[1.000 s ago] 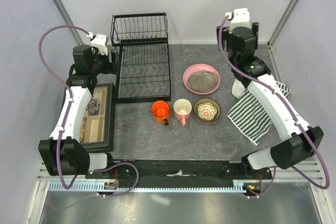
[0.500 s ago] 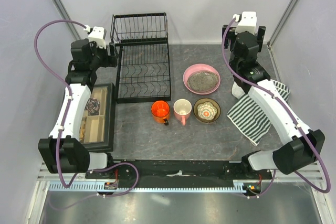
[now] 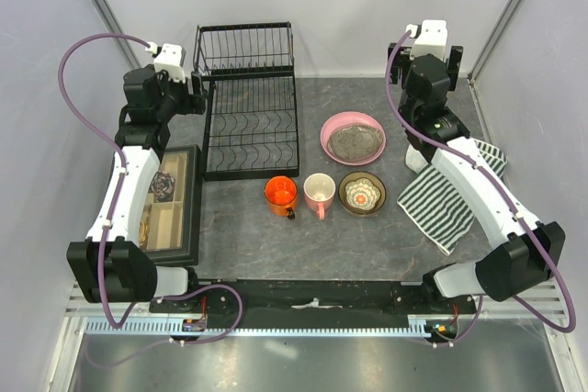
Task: Unload the mixed dishes from the dish rack
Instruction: Reset both arms
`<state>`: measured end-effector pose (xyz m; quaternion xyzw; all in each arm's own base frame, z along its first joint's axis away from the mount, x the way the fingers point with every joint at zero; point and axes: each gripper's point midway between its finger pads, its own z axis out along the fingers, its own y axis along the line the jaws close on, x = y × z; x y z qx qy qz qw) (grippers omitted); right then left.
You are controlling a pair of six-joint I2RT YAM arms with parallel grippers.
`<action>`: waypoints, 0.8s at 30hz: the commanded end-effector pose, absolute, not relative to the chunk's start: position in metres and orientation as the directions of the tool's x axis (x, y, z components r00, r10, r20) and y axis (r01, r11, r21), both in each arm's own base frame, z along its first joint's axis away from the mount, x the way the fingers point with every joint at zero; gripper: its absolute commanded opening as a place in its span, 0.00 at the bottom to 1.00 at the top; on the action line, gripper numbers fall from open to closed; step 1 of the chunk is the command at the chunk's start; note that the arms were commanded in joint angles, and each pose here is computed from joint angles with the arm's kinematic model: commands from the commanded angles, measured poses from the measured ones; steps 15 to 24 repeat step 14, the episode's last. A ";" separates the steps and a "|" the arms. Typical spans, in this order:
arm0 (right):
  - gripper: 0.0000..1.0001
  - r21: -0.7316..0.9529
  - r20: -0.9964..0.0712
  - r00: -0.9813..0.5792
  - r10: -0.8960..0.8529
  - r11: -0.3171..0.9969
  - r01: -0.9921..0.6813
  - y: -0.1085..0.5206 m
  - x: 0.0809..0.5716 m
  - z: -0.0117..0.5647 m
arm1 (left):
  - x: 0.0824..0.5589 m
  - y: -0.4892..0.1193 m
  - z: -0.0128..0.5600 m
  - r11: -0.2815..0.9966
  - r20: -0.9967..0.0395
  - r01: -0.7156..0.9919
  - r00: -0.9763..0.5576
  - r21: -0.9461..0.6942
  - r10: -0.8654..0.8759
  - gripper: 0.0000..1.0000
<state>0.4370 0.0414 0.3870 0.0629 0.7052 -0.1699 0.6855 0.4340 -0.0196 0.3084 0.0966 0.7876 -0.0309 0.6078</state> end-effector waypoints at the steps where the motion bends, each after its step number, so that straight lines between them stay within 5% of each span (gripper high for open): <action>1: 0.98 -0.116 -0.993 -0.010 -0.120 0.931 0.347 0.039 0.436 0.401 | 0.438 -0.018 0.333 0.982 -0.980 0.169 -0.163 0.086 0.114 0.80; 24: 0.98 -0.112 -0.993 -0.007 -0.117 0.933 0.342 0.038 0.435 0.403 | 0.436 -0.018 0.336 0.981 -0.982 0.168 -0.149 0.092 0.117 0.80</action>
